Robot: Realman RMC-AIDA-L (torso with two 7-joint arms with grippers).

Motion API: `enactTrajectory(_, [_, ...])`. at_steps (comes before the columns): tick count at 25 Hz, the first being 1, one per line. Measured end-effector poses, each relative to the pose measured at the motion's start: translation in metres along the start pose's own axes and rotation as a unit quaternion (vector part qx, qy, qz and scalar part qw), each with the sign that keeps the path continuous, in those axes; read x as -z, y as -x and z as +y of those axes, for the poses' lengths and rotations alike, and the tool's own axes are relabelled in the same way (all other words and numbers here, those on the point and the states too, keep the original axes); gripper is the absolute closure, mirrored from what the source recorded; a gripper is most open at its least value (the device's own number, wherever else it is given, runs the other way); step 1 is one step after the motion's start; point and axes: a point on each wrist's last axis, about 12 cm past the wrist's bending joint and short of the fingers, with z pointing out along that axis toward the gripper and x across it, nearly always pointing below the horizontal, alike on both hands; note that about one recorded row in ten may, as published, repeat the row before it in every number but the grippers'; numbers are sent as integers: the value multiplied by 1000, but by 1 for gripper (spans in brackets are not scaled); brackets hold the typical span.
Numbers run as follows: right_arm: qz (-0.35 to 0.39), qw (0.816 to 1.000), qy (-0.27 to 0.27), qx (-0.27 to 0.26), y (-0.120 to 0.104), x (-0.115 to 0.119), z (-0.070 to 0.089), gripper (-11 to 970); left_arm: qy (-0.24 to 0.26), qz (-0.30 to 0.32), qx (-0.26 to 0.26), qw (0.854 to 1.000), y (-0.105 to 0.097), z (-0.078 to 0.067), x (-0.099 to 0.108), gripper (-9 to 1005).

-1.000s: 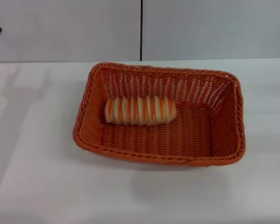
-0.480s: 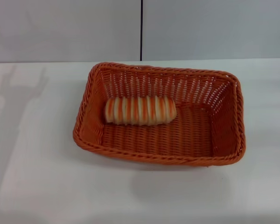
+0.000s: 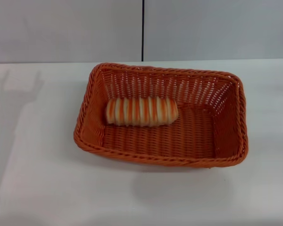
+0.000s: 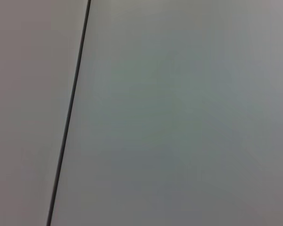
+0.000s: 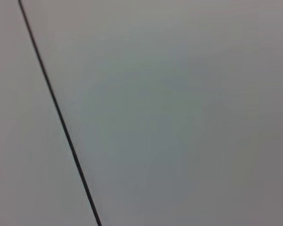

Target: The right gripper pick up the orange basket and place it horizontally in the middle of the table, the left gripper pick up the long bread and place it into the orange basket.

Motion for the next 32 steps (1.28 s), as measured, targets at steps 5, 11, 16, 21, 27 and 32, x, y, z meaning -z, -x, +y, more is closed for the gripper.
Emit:
enactTrajectory(5, [-2,1000,-8,-7,-2,15,-5,495,5,-4,4,1000,2,1,7,135])
enactTrajectory(11, [7,1000,-22,-9,-4,27,-11,495,12,-10,10,1000,4,-1,17,135])
enactTrajectory(16, [12,1000,-25,-10,-6,34,-14,495,13,-11,17,1000,4,-3,18,135])
enactTrajectory(21, [26,998,-40,-29,-14,44,-13,495,11,-16,19,1000,5,-2,19,135])
enactTrajectory(27, [39,998,-44,-37,-21,40,-8,495,11,-15,20,1000,5,-2,22,135])
enactTrajectory(32, [38,998,-39,-33,-22,36,-5,495,14,-16,24,999,6,-4,24,135])
